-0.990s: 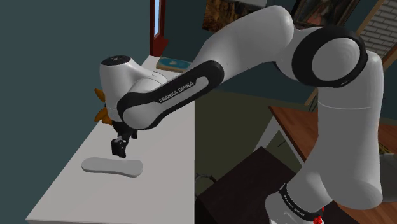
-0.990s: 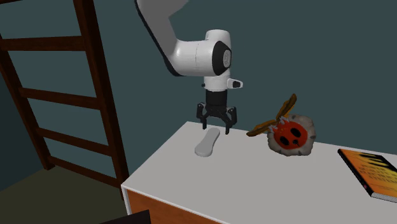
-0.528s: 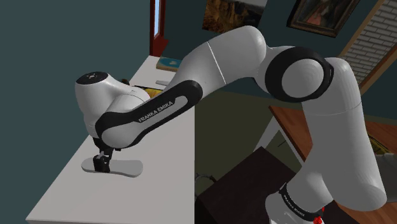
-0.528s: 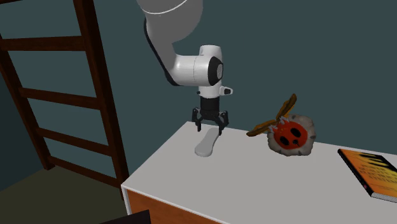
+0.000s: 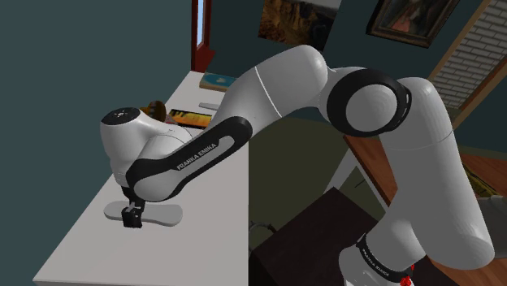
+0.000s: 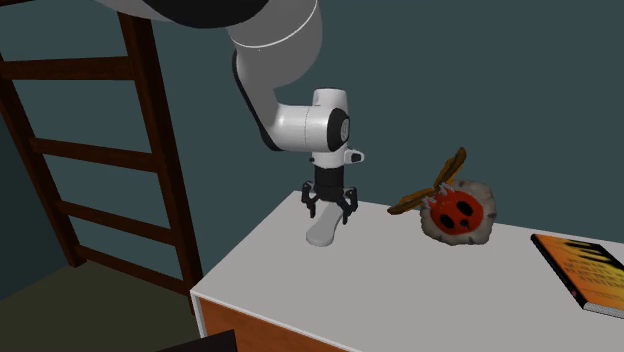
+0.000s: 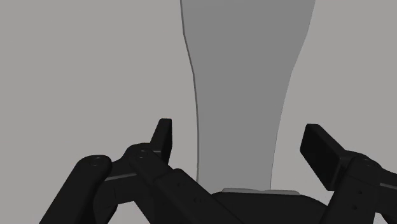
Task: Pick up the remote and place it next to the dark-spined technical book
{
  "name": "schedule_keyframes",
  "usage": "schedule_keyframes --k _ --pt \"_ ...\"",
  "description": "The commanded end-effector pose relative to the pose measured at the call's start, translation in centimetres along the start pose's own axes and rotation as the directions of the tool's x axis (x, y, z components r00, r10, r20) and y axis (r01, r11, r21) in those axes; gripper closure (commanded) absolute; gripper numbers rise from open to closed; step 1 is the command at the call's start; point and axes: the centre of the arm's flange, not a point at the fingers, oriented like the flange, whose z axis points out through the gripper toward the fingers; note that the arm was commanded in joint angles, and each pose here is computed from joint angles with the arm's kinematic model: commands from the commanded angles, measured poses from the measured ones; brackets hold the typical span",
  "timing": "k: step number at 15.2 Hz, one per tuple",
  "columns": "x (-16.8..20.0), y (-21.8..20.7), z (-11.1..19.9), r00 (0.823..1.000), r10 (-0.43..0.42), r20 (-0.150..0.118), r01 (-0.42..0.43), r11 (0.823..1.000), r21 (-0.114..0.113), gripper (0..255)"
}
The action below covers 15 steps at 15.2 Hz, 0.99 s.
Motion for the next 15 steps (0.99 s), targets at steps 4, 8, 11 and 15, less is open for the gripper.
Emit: schedule_keyframes --k 4,8,11,15 --pt "0.02 0.01 0.08 1.0 0.0 0.0 0.0 1.0 0.0 0" --pt "0.02 0.01 0.08 1.0 0.0 0.0 0.0 1.0 0.0 255" --pt "0.02 0.01 0.08 1.0 0.0 0.0 0.0 1.0 0.0 255" --pt "0.02 0.01 0.08 1.0 0.0 0.0 0.0 1.0 0.0 255"
